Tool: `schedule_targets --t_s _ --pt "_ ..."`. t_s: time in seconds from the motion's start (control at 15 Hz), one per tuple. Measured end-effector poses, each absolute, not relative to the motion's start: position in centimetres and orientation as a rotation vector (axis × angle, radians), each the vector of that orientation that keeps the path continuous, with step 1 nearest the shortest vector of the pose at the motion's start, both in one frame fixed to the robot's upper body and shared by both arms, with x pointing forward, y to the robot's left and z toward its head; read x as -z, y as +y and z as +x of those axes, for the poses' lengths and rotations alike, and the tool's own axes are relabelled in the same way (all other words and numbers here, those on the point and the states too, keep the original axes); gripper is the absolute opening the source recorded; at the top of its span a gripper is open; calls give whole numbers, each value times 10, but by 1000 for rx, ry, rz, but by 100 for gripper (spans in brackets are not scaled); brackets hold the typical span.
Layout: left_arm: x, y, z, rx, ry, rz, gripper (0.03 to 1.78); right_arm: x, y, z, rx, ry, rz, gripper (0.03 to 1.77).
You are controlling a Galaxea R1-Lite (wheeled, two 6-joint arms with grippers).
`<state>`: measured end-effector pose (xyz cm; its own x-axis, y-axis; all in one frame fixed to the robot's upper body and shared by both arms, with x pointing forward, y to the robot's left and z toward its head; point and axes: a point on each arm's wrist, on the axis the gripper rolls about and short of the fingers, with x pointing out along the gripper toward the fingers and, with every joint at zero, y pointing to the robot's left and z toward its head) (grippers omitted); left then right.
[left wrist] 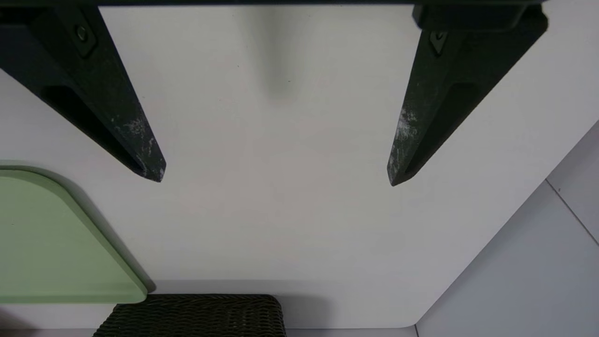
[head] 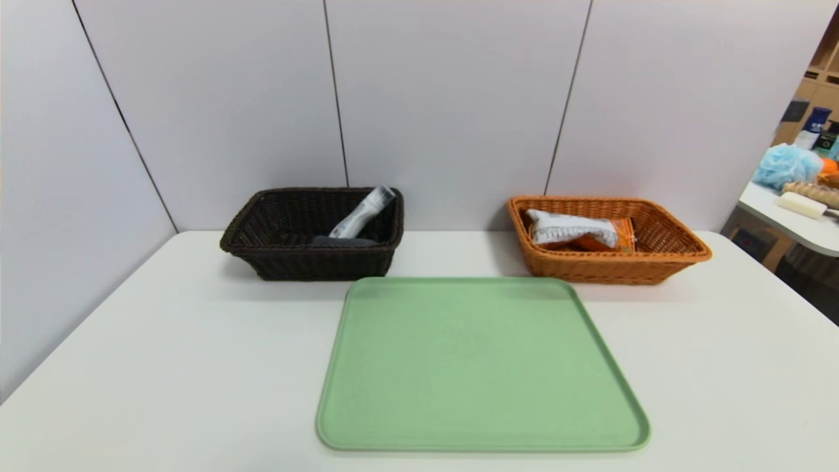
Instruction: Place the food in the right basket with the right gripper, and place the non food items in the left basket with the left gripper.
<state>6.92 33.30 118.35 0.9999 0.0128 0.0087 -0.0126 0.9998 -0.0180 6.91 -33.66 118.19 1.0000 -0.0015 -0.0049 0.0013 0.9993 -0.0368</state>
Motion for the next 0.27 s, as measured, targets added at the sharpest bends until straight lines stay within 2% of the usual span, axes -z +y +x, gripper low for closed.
schedule_targets --t_s 0.27 --pt "-1183 333 69 -13 -9 -18 169 -1182 -337 69 1 5 -18 169"
